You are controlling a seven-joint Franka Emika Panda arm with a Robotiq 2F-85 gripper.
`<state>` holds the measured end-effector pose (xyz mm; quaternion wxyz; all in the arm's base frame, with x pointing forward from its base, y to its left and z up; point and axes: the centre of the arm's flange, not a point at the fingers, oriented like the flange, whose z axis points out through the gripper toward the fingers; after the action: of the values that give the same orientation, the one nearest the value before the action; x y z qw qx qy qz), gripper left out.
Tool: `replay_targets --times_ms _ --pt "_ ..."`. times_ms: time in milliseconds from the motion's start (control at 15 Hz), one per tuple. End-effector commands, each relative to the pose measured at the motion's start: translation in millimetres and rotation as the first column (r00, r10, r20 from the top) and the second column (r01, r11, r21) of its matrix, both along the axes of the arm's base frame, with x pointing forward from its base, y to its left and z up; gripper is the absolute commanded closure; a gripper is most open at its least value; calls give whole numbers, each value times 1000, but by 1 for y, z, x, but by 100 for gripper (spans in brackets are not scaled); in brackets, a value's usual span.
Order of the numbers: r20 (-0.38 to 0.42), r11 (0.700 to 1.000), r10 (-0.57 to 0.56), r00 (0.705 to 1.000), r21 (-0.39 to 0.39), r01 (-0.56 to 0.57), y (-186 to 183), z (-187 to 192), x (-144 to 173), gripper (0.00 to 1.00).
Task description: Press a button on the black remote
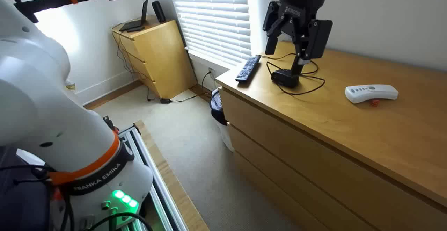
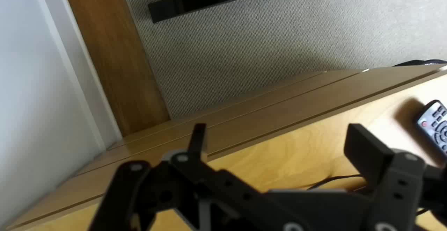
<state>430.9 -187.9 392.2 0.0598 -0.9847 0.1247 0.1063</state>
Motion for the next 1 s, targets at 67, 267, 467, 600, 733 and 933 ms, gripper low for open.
replay_targets --times_ms 67,267,467,600,733,933 --pt "0 1000 0 1000 0 0 0 0 0 0" --pt "0 1000 0 1000 0 0 0 0 0 0" --pt "0 1000 0 1000 0 0 0 0 0 0" --pt "0 1000 0 1000 0 0 0 0 0 0" --pt "0 1000 0 1000 0 0 0 0 0 0" --pt "40 981 195 980 1 -195 57 1 2 0"
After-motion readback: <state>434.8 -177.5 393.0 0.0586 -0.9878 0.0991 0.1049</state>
